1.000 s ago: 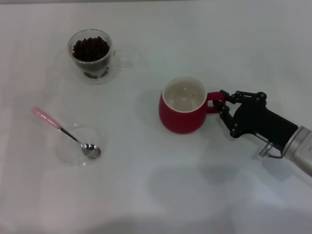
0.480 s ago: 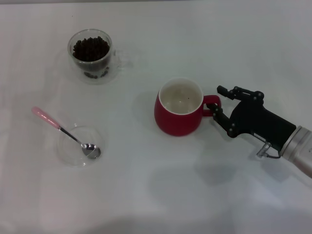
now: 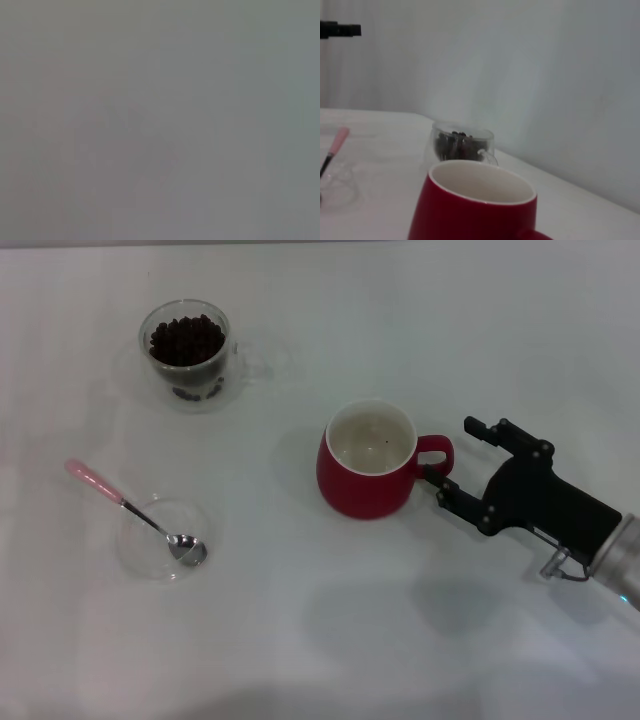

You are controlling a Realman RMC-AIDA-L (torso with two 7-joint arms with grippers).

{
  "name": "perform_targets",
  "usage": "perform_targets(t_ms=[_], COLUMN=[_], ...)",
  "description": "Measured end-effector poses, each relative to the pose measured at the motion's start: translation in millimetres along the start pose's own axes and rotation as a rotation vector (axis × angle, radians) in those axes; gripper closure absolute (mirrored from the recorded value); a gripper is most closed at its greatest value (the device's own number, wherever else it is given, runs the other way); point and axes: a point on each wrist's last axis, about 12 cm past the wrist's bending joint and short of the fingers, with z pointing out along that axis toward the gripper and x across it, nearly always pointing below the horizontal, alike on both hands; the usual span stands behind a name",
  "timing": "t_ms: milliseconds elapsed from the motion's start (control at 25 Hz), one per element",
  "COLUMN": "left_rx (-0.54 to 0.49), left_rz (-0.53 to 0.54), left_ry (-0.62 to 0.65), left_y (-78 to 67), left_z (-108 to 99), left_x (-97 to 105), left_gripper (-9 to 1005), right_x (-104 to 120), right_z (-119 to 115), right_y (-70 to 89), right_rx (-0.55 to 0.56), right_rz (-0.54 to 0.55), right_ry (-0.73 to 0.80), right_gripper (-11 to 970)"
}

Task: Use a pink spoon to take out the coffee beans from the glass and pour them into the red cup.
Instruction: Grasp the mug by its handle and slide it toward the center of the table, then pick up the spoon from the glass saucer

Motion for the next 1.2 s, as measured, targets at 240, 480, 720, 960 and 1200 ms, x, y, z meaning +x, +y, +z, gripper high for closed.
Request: perform_targets(t_ms=[240, 480, 720, 960, 1200], left_rx=[-0.003, 0.001, 0.043, 0.112, 0.159], left_rz=[0.003, -0.001, -0.039, -0.145, -0.262], left_ry=[-0.003, -0.006, -0.02, -0.027, -0.002], left_y=[1.5, 1.4, -5.7, -18.5, -29.9], left_z=[-1, -2, -8, -27, -58], left_x=[0, -1, -2, -2, 0], left_gripper=[112, 113, 113, 112, 113], right_x=[1, 0, -15, -23, -31], right_z=[-21, -51, -91, -98, -90], right_y=[4.3, 1.6, -17.5, -31.9, -57.2], right_rx=[0.016, 0.059, 0.274, 0.385, 0.469], right_rz=[0.013, 0.021, 0.007, -0.029, -0.082], right_ry=[-0.048, -0.122, -0.293, -0.36, -0.394], right_gripper=[217, 222, 224, 223, 224])
